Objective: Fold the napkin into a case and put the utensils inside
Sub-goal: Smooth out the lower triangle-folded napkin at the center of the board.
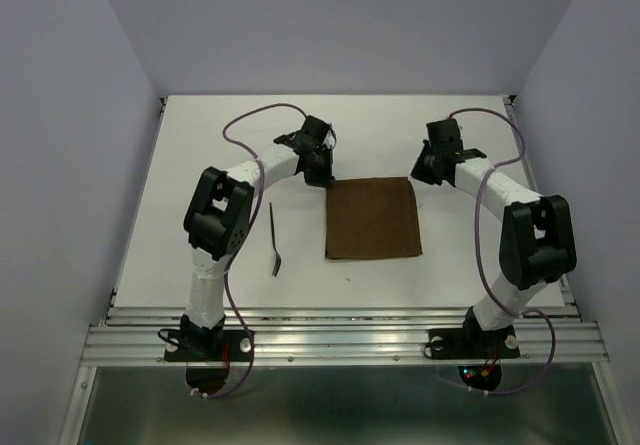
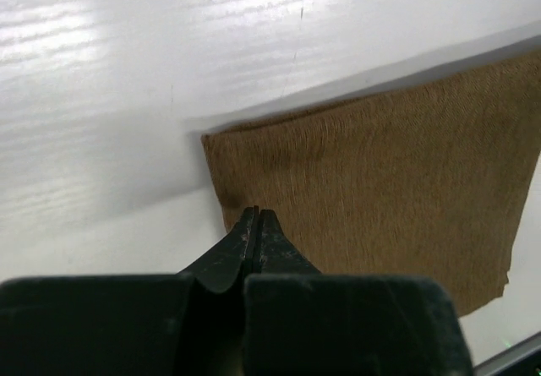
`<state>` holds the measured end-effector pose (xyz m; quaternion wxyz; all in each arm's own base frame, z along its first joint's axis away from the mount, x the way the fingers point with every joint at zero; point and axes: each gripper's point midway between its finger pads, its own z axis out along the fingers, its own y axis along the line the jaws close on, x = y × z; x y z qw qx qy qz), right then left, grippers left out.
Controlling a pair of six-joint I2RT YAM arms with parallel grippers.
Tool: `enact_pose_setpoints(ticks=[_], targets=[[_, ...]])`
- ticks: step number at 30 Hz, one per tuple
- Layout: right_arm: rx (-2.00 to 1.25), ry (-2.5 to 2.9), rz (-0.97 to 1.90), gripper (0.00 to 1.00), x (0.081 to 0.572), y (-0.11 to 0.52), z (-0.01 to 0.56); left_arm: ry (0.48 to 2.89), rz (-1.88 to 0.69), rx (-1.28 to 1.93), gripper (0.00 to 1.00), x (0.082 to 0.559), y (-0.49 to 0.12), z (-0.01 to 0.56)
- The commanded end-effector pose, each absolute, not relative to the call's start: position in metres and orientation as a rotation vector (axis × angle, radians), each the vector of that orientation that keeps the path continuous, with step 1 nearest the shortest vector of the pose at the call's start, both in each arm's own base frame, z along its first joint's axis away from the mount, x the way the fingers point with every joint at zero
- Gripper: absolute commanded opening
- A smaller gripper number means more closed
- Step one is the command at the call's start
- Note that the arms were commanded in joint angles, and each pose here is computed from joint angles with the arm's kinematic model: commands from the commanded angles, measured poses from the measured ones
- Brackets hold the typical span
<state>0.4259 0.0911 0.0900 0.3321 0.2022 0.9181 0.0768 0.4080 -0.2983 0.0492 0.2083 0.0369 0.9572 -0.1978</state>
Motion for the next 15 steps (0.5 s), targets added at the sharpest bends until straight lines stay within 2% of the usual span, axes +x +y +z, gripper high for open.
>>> enact_pose_setpoints(ticks=[1,7,15], targets=[[0.51,2.363,0.238,0.02,0.411,0.088,0.105,2.594,-0.591,0.137,0.0,0.387,-0.291,0.094],[0.52,2.38,0.282,0.03,0.38,0.089,0.099,2.643,-0.702,0.2,0.0,0.324,-0.29,0.084],[0.512,2.392,0.313,0.03,0.369,0.092,0.097,2.69,-0.847,0.305,0.0,0.253,-0.308,0.073]])
